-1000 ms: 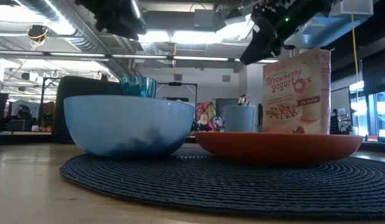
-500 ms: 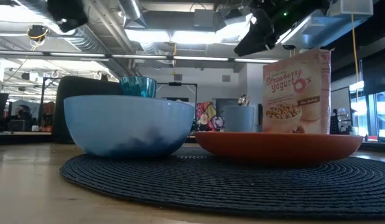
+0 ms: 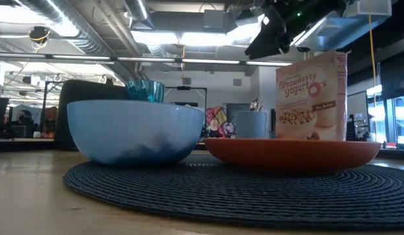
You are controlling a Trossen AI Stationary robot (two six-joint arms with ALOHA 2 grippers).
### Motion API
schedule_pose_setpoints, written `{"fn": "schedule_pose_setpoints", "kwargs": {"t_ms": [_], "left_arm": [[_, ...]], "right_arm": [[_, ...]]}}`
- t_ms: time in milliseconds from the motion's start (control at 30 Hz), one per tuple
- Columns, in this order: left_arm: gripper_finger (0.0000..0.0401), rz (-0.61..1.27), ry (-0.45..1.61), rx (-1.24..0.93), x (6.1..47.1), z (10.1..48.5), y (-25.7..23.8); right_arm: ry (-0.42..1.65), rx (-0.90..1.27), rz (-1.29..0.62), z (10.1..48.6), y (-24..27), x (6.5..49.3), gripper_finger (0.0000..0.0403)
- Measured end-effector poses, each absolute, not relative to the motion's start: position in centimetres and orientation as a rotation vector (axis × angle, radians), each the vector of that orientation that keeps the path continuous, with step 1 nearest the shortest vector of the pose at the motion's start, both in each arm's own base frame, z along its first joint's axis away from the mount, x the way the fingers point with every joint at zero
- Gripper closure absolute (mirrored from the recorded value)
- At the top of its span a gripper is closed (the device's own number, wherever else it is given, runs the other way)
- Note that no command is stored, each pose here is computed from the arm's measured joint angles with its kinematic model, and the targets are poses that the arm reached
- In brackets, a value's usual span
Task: Arrange a breakfast setting
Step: Put the apple on the orange plate
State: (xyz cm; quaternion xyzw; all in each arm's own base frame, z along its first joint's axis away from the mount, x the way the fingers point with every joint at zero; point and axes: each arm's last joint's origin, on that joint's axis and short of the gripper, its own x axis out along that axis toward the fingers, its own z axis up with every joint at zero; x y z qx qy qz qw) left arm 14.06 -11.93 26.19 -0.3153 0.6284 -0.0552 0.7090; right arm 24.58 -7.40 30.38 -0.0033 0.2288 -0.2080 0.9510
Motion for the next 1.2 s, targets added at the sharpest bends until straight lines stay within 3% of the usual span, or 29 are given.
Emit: {"fn": "schedule_pose_setpoints", "kwargs": {"t_ms": [167,433,633,967,1200], "left_arm": [[0.0184,-0.044,1.539,-0.783,13.3,25.3,-13.9],[0.0183,0.070,1.578,-0.703,13.2,23.1,-16.5],[0.0181,-0.011,1.592,-0.710,13.6,22.1,-18.9],[0.0103,0.016,1.698,-0.657,12.8,20.2,-20.7],[0.0088,-0.029,1.630,-0.543,12.3,19.7,-21.4]], "right_arm": [[0.478,0.004,-0.425,29.7,-7.4,24.5,0.0178],[0.473,0.008,-0.425,29.3,-7.4,24.5,0.0178],[0.440,-0.029,-0.419,29.7,-7.4,24.7,0.0178],[0.425,-0.036,-0.419,29.8,-7.4,24.8,0.0178],[0.427,-0.036,-0.419,29.8,-7.4,24.7,0.0178]]}}
